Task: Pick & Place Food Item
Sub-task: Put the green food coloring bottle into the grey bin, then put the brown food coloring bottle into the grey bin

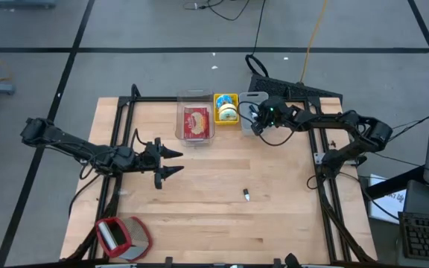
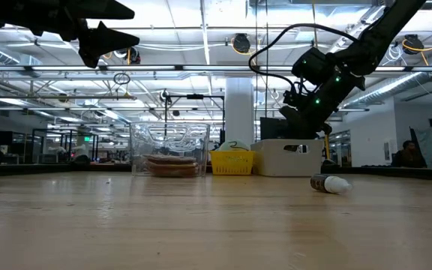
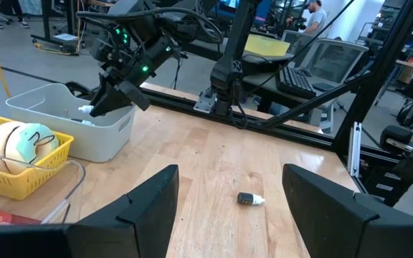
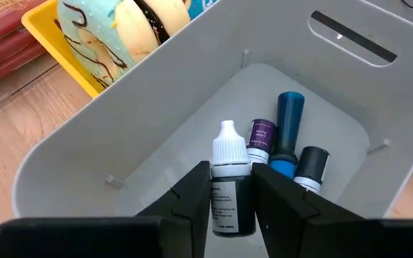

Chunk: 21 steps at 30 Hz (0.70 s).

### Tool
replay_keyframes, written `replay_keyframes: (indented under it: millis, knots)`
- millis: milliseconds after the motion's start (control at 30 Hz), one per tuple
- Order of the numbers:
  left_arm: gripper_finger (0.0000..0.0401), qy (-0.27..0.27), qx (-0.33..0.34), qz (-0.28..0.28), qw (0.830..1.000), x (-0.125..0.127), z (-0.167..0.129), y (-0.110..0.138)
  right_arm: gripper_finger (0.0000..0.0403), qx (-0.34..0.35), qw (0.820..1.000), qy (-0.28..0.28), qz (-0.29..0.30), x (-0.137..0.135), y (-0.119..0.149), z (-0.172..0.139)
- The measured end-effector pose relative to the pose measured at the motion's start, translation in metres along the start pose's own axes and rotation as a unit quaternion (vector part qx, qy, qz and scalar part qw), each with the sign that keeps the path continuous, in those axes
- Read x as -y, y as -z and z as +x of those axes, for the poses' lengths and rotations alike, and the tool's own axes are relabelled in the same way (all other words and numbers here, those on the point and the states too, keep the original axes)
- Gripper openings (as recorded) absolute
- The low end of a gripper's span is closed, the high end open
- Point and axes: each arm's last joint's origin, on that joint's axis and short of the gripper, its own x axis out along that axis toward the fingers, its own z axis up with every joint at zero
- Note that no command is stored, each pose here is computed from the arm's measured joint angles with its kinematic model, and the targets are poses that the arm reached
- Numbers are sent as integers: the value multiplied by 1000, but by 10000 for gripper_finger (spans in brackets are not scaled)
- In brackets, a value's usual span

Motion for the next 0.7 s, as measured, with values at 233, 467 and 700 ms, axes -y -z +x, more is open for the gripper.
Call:
replay_keyframes:
  millis: [233, 467, 700]
  knots:
    - [253, 0, 0, 0, 1000, 0, 0, 0, 100, 0, 1000, -1, 0, 0, 0, 0]
    - [253, 0, 0, 0, 1000, 0, 0, 0, 141, 0, 1000, -1, 0, 0, 0, 0]
    - [253, 0, 0, 0, 1000, 0, 0, 0, 167, 4, 1000, -4, -1, -1, -1, 0]
